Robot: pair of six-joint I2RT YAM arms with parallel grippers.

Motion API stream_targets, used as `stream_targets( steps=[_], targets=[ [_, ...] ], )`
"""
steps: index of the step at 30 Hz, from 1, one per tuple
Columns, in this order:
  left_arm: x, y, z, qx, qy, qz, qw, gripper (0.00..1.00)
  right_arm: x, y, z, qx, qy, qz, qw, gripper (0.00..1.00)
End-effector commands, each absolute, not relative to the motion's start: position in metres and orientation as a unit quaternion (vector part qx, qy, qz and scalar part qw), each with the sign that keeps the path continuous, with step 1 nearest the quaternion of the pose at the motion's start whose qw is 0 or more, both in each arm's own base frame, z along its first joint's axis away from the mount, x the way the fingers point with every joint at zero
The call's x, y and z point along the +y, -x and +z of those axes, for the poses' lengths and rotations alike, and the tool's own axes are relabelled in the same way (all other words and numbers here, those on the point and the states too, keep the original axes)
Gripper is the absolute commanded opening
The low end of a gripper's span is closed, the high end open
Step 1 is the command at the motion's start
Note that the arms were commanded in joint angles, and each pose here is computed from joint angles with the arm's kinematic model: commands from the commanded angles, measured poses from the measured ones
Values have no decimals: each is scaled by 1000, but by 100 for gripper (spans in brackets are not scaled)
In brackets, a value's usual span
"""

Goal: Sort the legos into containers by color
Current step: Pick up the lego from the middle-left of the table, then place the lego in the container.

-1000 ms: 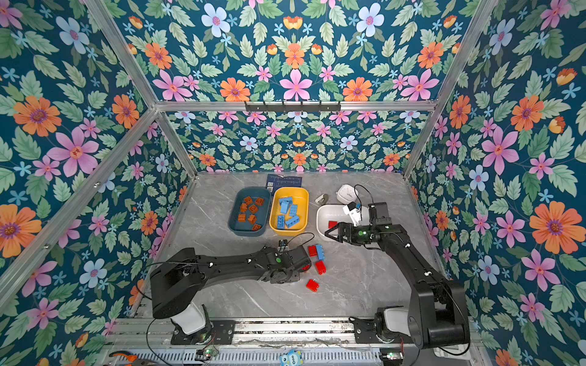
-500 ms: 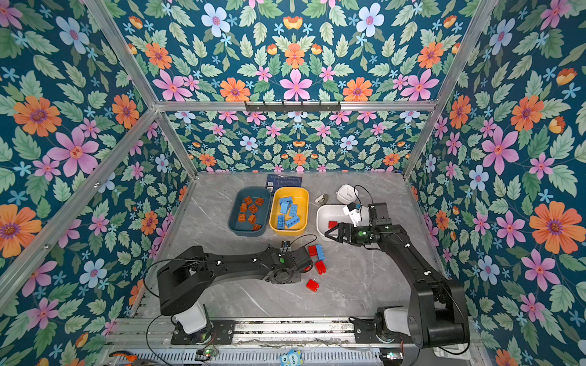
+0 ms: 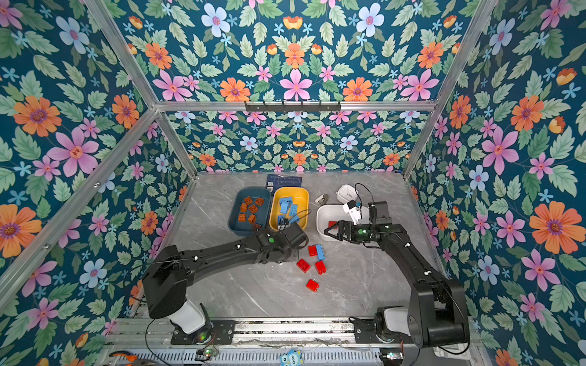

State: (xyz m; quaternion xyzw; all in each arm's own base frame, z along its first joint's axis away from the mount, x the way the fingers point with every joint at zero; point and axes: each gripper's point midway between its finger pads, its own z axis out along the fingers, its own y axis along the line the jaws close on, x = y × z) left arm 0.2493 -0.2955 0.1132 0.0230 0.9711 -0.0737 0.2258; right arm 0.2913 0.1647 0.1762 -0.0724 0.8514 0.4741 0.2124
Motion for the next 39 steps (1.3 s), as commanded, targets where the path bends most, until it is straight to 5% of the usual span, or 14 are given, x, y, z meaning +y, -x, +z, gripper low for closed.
stream_targets(
  steps=[1,12,25,27,31,39],
  targets=[
    [-285,-284,138,961,-74,-50,262,17,168,-297,190,840,83,487,227,99],
    [-307,-415,171,930,-112,-62,344,18,167,-304,201,839,83,480,243,99],
    [-349,-479,107,928,-122,-134,325,21,165,-302,193,843,77,476,238,99],
    [-351,-482,105,927,-121,-142,324,27,165,-303,193,843,77,476,237,99],
    [-352,-481,112,927,-125,-156,317,57,166,-303,194,843,78,476,238,99],
    [-346,-432,144,929,-140,-164,300,76,166,-303,195,844,79,476,236,99]
  ],
)
